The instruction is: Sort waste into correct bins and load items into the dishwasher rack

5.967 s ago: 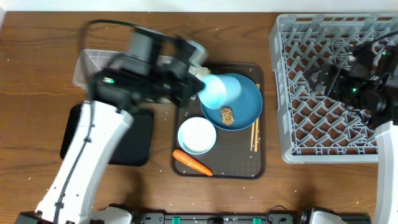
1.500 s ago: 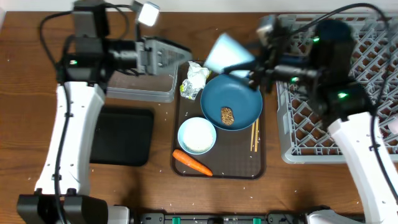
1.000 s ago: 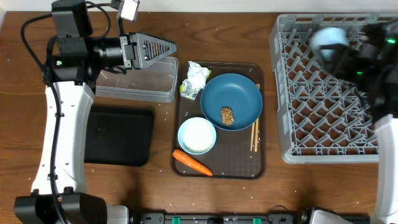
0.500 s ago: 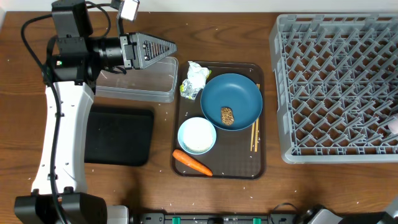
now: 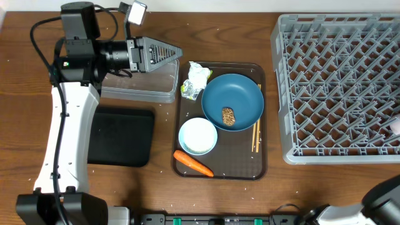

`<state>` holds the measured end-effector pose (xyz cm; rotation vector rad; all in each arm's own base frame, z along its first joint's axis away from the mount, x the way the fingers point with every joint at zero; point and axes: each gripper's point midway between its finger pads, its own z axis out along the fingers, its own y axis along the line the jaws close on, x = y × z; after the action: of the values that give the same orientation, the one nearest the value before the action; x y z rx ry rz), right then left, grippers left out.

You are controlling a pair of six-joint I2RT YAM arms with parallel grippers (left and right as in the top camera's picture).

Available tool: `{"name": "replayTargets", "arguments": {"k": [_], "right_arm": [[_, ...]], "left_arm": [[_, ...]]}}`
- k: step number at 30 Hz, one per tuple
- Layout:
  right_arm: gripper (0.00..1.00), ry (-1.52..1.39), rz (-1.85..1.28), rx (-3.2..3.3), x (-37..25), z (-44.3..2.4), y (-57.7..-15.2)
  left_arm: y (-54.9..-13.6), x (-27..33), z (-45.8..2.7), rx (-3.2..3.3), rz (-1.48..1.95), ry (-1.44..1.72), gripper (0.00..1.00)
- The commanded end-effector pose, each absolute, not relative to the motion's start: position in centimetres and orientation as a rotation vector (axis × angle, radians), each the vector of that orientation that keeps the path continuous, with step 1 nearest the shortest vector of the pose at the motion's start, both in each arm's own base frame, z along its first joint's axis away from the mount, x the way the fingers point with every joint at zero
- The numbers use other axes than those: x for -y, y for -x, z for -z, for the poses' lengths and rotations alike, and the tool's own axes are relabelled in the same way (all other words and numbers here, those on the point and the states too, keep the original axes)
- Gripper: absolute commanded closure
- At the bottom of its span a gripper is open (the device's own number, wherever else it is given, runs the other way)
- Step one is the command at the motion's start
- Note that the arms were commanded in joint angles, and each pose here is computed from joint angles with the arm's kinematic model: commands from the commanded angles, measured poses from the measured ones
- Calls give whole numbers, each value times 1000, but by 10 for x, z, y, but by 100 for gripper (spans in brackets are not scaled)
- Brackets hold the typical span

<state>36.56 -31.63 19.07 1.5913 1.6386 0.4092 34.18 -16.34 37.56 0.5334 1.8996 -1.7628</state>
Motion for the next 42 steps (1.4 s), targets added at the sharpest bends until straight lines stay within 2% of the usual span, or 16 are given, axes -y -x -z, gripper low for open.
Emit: {"name": "replayTargets", "arguments": {"k": [1,7,18,25,28,35,38,40,41,42], "right_arm": [[41,-1633,-620,-1600,307,-179,-385],[40,-1741,-704,-1577,309,-143,-394],[20,-1757,-705,-1556,311,-142,-396],[23,-1728,-740,-1534,312,-149,-402],[27,-1517,-822,-1559,306,-177,-419],[21,-1086,-999,-1616,255,-256,-439],[17,-971,-986,-1630,226,-294,-436],[9,-859,-933,-1621,203,-330,-432],[1,-819,-908,-1614,191,-345,-430],[1,-769,-873,-1606,177,-363,-427]], "left_arm": [[-337,165,-379,-1885,1769,-557,43],[-340,164,-376,-1898,1742,-541,43],[-344,164,-374,-1911,1715,-523,43],[-344,164,-374,-1911,1716,-523,43],[-344,164,-374,-1911,1716,-523,43],[-345,163,-374,-1908,1712,-523,42],[-349,162,-371,-1926,1681,-499,42],[-358,160,-361,-1984,1617,-429,42],[-364,157,-352,-2031,1571,-371,42],[-368,154,-342,-2080,1517,-319,42]]}}
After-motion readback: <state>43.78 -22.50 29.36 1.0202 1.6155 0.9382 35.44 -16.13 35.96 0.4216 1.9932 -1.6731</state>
